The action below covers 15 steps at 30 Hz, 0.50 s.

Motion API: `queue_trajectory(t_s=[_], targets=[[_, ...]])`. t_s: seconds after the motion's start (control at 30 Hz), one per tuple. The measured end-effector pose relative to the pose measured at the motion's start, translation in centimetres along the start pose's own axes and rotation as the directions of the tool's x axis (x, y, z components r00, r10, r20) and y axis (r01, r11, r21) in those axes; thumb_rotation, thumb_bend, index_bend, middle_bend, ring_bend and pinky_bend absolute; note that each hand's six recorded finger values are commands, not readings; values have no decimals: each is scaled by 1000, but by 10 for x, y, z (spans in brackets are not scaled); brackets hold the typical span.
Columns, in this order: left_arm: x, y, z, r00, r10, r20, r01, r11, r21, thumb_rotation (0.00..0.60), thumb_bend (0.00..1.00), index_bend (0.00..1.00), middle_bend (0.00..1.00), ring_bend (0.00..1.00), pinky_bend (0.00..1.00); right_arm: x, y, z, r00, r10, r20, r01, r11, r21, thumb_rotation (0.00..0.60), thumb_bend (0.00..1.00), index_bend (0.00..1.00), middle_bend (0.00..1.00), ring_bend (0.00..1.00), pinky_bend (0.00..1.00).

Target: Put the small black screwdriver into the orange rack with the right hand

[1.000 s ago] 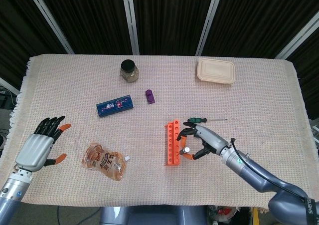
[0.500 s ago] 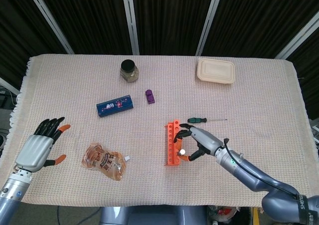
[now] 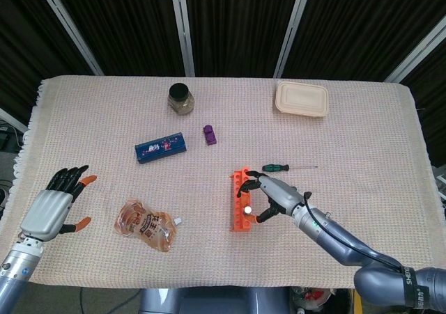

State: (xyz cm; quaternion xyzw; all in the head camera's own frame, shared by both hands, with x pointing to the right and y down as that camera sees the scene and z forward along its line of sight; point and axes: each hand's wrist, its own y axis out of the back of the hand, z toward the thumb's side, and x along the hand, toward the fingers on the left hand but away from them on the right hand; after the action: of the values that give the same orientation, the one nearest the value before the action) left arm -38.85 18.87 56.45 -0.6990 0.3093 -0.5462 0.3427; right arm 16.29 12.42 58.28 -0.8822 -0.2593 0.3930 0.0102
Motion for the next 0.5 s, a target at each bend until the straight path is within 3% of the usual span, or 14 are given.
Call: queue_trajectory(t_s=[0.5], targets=[[-1,-2,-4,1000,-4,-11,4,1000,-6,600,208,148,0,0,0,-10,-1,-6,999,-14,30,14,1000,-4,600,302,649,316,6,0]])
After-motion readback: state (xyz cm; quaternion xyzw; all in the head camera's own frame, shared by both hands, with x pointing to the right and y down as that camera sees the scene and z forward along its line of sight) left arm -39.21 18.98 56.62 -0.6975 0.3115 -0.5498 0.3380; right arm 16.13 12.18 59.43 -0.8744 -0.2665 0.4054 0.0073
